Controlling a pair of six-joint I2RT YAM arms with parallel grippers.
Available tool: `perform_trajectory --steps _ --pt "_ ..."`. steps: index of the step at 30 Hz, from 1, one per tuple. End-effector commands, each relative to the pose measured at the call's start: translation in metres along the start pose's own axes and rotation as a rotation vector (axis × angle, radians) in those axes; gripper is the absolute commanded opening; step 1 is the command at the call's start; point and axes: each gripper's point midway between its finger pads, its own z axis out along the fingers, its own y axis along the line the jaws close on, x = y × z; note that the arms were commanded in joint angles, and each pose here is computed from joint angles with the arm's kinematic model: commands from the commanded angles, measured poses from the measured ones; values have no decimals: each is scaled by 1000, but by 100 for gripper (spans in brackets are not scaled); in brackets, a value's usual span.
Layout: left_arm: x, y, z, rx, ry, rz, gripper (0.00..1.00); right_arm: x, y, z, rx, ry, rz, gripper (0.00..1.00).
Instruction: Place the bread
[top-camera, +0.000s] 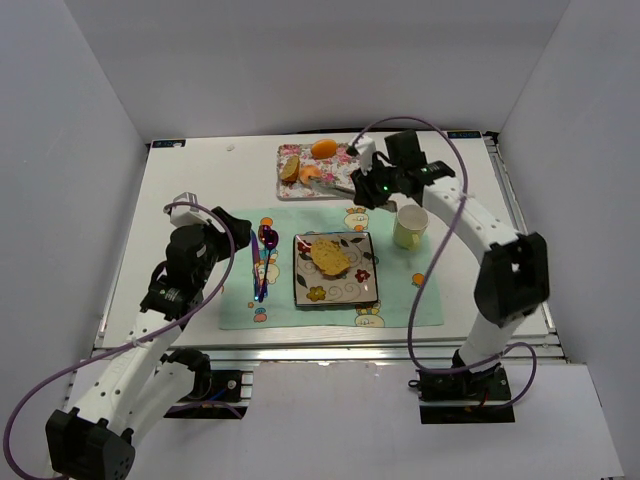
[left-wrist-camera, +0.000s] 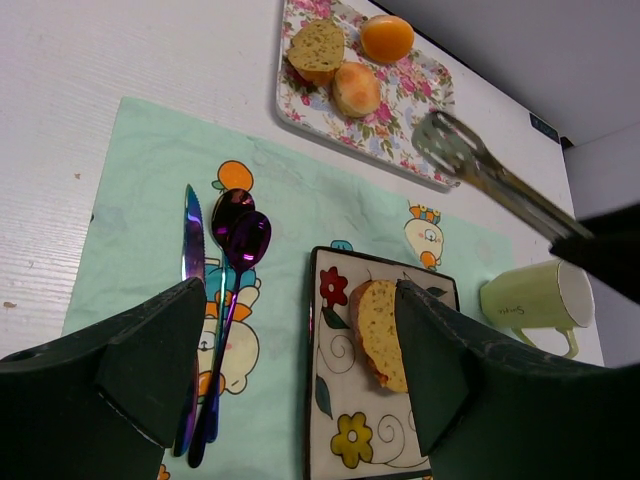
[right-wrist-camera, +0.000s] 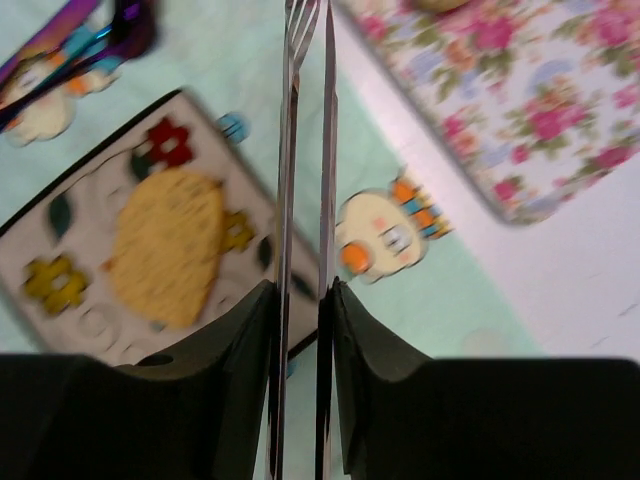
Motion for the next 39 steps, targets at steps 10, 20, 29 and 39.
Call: perform_trajectory --steps 10,20,29,39 --pt "-14 -2 -4 -5 -53 -32 85 -44 -61 47 201 -57 -324 43" --pt "-9 -3 2 -7 -29 -16 85 -39 -57 72 217 -33 -382 48" --pt "-8 -2 0 -3 -32 -26 85 -29 -68 86 273 10 -423 49" --pt "-11 -3 -1 0 -38 -24 85 -21 -61 97 259 31 -442 50"
